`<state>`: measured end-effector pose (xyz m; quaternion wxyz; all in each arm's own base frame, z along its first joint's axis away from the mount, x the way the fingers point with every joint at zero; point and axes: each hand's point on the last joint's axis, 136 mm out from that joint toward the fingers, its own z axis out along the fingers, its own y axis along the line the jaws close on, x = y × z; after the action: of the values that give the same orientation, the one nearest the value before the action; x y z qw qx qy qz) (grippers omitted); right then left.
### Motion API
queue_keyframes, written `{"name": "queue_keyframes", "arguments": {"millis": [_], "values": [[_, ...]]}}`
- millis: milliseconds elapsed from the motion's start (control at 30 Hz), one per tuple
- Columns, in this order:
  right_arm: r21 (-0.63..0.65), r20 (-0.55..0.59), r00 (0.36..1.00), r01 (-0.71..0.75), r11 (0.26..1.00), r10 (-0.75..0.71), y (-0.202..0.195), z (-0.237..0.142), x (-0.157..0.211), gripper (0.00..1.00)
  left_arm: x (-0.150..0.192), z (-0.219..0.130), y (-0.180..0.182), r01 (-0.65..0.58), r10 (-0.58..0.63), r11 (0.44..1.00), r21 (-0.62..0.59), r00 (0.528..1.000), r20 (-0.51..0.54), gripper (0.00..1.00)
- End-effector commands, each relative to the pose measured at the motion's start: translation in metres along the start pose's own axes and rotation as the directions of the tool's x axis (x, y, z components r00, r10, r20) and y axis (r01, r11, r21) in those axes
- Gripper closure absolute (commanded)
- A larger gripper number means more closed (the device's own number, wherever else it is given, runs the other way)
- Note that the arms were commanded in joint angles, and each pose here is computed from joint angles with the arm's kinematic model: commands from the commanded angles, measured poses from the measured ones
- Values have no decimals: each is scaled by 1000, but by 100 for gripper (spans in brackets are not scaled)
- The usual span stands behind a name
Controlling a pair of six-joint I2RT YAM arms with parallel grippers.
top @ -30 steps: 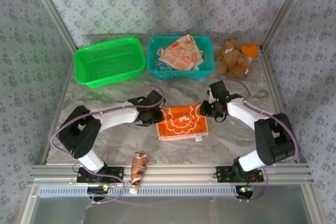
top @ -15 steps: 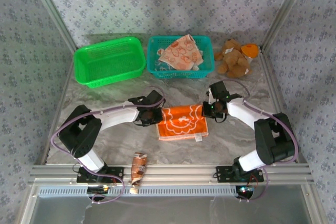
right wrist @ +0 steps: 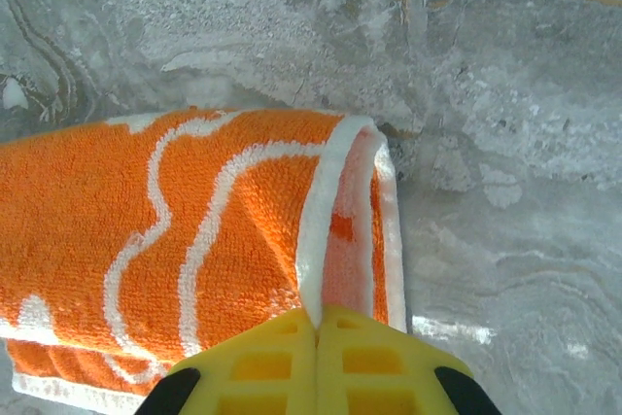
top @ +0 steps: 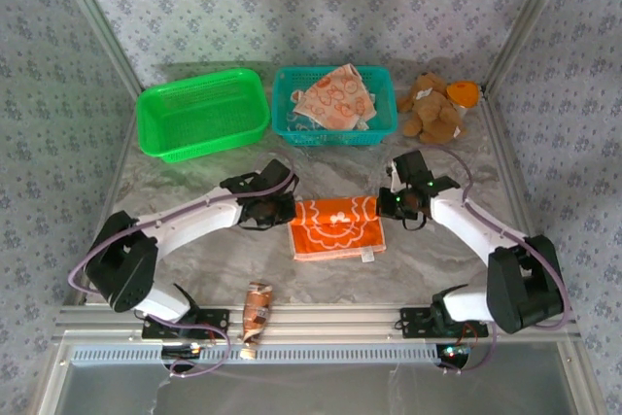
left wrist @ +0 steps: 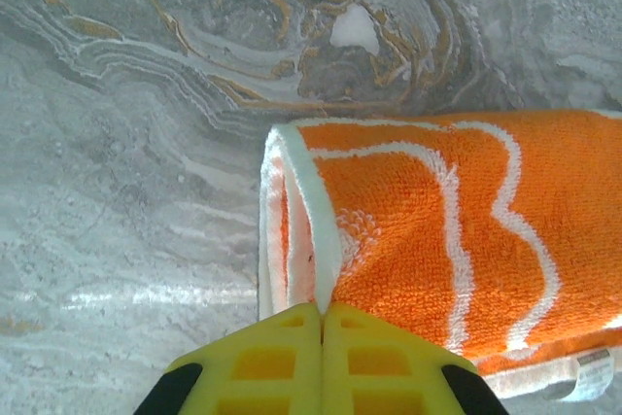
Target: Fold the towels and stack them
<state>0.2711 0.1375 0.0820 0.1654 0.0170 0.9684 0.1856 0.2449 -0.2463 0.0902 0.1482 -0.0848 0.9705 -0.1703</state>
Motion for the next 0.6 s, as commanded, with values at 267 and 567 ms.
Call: {"name": "queue_keyframes", "arguments": {"millis": [267, 567], "values": [[52, -99, 994, -39, 998, 44, -9, -13, 50, 100, 44, -15, 5, 3, -4, 1000, -16, 998, -67, 100], [87, -123, 991, -48, 995, 58, -19, -17, 69, 100, 63, -11, 9, 13, -16, 999, -33, 995, -96, 100]]}}
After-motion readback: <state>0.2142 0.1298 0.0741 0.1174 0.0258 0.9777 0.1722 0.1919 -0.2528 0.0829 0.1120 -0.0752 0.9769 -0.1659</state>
